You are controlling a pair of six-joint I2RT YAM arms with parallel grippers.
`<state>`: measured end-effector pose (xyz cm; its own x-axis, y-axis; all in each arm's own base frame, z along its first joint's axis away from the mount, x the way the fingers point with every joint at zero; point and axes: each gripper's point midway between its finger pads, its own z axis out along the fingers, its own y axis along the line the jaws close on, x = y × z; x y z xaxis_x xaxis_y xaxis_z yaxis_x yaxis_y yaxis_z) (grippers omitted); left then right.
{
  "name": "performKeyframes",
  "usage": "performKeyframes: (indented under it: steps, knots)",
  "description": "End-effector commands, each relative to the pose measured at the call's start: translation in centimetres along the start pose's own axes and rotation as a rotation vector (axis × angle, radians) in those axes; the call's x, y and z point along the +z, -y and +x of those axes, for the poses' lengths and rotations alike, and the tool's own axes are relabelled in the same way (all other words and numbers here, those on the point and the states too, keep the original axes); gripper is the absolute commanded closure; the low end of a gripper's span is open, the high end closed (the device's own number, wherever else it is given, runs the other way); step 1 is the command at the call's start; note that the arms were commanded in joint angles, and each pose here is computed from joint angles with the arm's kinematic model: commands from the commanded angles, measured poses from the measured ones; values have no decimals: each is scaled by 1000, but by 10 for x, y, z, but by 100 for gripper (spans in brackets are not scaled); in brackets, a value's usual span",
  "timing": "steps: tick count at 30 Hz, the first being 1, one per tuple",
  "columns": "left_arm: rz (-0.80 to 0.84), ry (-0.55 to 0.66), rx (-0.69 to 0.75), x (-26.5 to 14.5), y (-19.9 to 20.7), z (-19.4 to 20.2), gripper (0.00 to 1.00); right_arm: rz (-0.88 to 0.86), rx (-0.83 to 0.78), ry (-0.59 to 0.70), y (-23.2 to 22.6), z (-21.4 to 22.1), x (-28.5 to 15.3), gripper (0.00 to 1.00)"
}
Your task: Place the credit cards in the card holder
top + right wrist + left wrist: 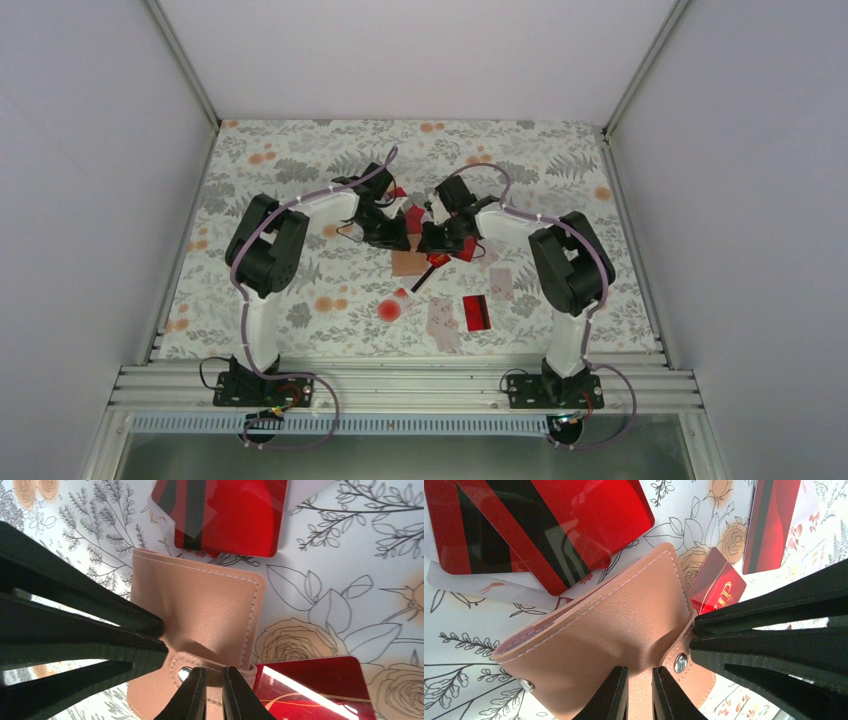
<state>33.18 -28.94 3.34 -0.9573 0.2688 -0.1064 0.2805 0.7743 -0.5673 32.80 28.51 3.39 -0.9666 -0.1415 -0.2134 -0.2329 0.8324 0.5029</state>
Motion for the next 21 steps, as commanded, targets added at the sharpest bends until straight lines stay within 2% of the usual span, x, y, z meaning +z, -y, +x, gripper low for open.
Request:
performKeyframes:
  steps: [1,21]
  knots:
    - [-12,-47,0,18,-8,8,85,-50,-29,5,-19,-6,5,90]
    - [-6,-55,-2,20,-7,9,85,-17,-28,-48,-13,2,25,94]
